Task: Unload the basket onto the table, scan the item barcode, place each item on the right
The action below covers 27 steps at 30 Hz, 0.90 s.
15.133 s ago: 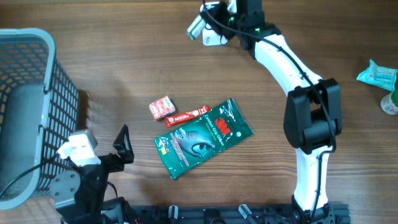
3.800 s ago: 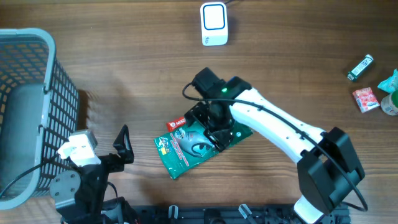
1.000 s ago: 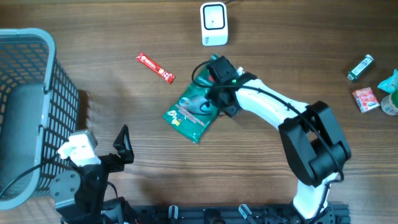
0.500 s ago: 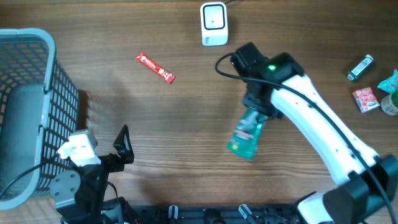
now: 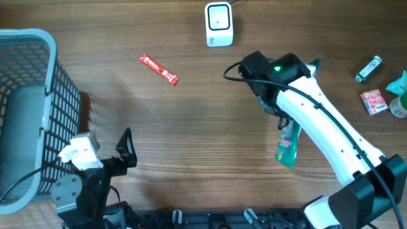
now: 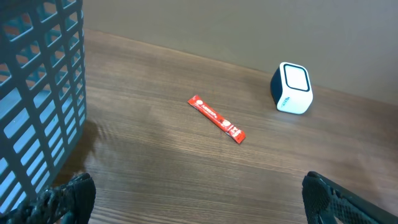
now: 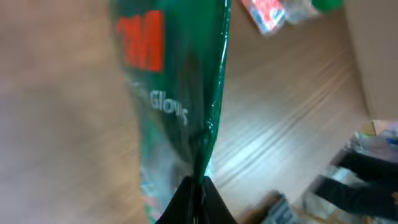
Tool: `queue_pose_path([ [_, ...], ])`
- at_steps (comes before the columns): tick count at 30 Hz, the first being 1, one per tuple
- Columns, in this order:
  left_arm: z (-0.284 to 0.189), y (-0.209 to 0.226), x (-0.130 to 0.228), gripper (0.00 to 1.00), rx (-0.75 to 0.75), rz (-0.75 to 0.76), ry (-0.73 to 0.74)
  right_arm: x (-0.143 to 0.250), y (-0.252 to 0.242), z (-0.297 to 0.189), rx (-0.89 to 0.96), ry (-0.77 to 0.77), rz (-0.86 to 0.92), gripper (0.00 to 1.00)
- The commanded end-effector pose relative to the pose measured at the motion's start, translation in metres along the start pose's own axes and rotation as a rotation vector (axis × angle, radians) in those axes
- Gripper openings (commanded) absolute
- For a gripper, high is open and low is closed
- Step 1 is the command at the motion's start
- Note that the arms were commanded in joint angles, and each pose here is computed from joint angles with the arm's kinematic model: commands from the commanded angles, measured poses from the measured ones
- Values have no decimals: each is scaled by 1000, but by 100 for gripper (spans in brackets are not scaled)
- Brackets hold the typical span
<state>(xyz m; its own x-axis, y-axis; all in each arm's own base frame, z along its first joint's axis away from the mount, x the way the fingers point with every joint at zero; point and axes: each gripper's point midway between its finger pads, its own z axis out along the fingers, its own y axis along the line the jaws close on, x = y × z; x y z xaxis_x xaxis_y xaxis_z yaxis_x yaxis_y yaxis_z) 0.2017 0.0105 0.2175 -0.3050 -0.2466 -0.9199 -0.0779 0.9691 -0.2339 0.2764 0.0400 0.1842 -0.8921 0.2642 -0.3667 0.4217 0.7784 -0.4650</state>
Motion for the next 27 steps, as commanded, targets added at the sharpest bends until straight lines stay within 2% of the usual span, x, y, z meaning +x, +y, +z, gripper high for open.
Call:
queue_pose_path([
  [1, -1, 2, -1, 100, -10, -11, -9, -15, 59, -7, -256, -11, 39, 4],
  [2, -1, 2, -1, 100, -10, -11, -9, -11, 91, -18, -422, 54, 78, 5],
  [4, -1, 2, -1, 100, -10, -11, -9, -17, 106, -25, -492, 63, 168, 5],
  [7, -1, 2, -1, 99, -10, -11, -9, -12, 152, -50, -754, 93, 13, 5],
  [8, -1, 2, -1, 100, -10, -11, -9, -8, 159, -52, -791, 119, 17, 5],
  [9, -1, 2, -1, 100, -10, -11, -9, -2, 158, -42, -755, 153, 55, 5],
  [13, -1, 2, -1, 100, -10, -11, -9, 18, 152, 5, -610, 153, 29, 5],
  [14, -1, 2, -1, 100, -10, -11, -9, 25, 158, 12, -631, 153, -20, 26],
  [15, -1, 2, -1, 100, -10, -11, -9, 25, 160, 11, -647, 146, -45, 77],
  [16, -1, 2, -1, 100, -10, -11, -9, 21, 162, 7, -659, 132, -51, 100],
  [20, -1, 2, -1, 100, -10, -11, -9, -8, 176, -21, -765, 52, -16, 100],
  [23, -1, 2, -1, 100, -10, -11, -9, 6, 205, 5, -748, 161, 29, 100],
  [27, -1, 2, -1, 100, -10, -11, -9, 45, 246, 43, -713, 395, 66, 99],
])
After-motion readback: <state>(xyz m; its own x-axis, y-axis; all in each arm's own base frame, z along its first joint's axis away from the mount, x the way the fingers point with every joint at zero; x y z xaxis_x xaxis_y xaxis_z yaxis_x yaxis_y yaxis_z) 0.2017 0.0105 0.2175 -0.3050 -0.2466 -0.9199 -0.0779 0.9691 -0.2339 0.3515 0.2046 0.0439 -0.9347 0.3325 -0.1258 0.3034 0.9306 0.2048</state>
